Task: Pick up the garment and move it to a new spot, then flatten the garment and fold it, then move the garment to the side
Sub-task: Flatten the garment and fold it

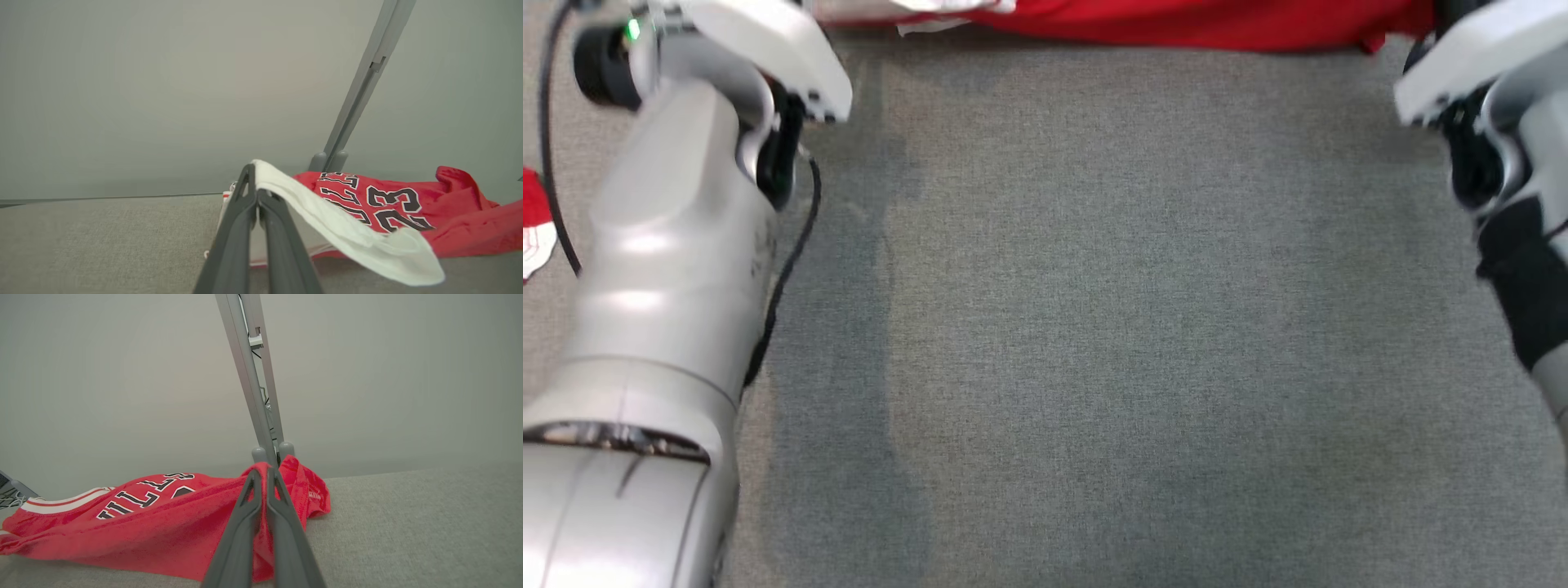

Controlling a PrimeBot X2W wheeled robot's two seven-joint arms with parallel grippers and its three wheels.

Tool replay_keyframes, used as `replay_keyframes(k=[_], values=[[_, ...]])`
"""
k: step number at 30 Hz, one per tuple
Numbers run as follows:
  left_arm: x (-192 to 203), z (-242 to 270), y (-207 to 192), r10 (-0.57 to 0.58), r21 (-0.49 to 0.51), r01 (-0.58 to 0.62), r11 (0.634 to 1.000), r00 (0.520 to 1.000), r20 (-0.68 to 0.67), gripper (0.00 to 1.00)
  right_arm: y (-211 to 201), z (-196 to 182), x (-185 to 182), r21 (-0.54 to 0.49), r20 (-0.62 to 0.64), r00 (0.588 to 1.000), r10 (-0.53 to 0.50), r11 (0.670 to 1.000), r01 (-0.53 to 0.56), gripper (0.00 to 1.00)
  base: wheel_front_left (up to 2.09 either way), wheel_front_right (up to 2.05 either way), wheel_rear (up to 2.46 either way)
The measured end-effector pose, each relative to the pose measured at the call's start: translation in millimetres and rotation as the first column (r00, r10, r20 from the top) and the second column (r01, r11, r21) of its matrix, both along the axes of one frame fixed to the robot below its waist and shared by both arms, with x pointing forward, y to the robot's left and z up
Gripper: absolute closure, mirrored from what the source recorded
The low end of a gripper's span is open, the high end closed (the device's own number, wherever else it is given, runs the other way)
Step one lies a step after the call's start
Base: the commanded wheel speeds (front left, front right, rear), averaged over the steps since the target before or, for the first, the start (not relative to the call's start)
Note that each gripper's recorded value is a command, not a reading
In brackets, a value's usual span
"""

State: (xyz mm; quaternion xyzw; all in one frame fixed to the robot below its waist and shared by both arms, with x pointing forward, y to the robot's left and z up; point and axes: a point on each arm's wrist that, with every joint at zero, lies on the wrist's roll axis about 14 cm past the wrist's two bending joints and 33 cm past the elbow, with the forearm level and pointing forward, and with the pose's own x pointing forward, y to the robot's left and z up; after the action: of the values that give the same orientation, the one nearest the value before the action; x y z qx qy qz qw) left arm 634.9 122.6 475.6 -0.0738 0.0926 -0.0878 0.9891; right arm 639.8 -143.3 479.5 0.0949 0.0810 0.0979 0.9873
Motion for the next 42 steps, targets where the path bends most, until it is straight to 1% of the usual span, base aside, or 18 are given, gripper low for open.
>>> replay_keyframes(k=[2, 4, 8, 11, 13, 17, 23, 28, 29, 34, 37, 42], values=[[-14.3, -16.6, 4.5, 0.019, -0.025, -0.020, 0.999, 0.999, -0.041, 1.00, 1.8, -18.2, -15.6, 0.018, -0.036, 0.999, 0.001, 1.000, 0.000, 1.00, 0.00, 0.00, 0.00], [-28.9, -32.5, 6.1, 0.043, -0.087, -0.050, 0.995, 0.996, -0.084, 1.00, 6.0, -31.3, -32.2, 0.041, -0.062, 0.998, 0.010, 0.999, -0.007, 1.00, 0.00, 0.00, 0.00], [-54.1, -51.5, -1.5, 0.030, -0.123, -0.043, 0.991, 0.993, -0.111, 1.00, 6.1, -57.3, -67.2, 0.075, -0.116, 0.993, 0.021, 0.997, -0.012, 1.00, 0.00, 0.00, 0.00], [-76.7, -60.2, -3.8, 0.011, -0.113, -0.023, 0.993, 0.994, -0.106, 1.00, 0.8, -57.7, -89.0, 0.127, -0.107, 0.994, 0.009, 0.992, 0.004, 1.00, 0.00, 0.00, 0.00], [-89.6, -61.9, 2.9, 0.029, -0.124, -0.040, 0.991, 0.995, -0.095, 1.00, -3.3, -58.3, -104.9, 0.154, -0.104, 0.995, -0.003, 0.988, 0.019, 1.00, 0.00, 0.00, 0.00], [-117.9, -62.2, 14.7, 0.052, -0.108, -0.058, 0.992, 0.997, -0.063, 1.00, -6.7, -59.8, -140.1, 0.202, -0.099, 0.995, -0.026, 0.978, 0.046, 1.00, 0.00, 0.00, 0.00], [-171.4, -59.0, 26.0, 0.068, -0.066, -0.069, 0.995, 0.997, -0.021, 1.00, -17.5, -67.1, -192.1, 0.219, -0.121, 0.990, -0.070, 0.971, 0.095, 1.00, 0.00, 0.00, 0.00], [-223.2, -54.1, 37.7, 0.096, -0.020, -0.096, 0.995, 0.995, -0.002, 1.00, -23.6, -68.8, -231.1, 0.207, -0.129, 0.988, -0.083, 0.972, 0.109, 1.00, 0.00, 0.00, 0.00], [-243.8, -50.7, 39.2, 0.103, -0.010, -0.103, 0.995, 0.995, -0.007, 1.00, -26.5, -71.0, -247.2, 0.196, -0.136, 0.987, -0.086, 0.974, 0.112, 1.00, 0.00, 0.00, 0.00], [-285.4, -33.5, 42.7, 0.110, 0.032, -0.109, 0.994, 0.994, -0.029, 1.00, -33.0, -72.3, -279.6, 0.170, -0.139, 0.986, -0.094, 0.978, 0.118, 1.00, 0.00, 0.00, 0.00], [-312.8, -32.8, 42.9, 0.089, 0.050, -0.085, 0.995, 0.992, -0.089, 1.00, -29.3, -77.8, -300.2, 0.170, -0.159, 0.983, -0.087, 0.979, 0.114, 1.00, 0.00, 0.00, 0.00], [-342.4, -24.4, 52.8, 0.103, 0.084, -0.090, 0.992, 0.983, -0.154, 1.00, -29.5, -84.2, -328.5, 0.167, -0.189, 0.978, -0.087, 0.979, 0.119, 1.00, 0.00, 0.00, 0.00]])
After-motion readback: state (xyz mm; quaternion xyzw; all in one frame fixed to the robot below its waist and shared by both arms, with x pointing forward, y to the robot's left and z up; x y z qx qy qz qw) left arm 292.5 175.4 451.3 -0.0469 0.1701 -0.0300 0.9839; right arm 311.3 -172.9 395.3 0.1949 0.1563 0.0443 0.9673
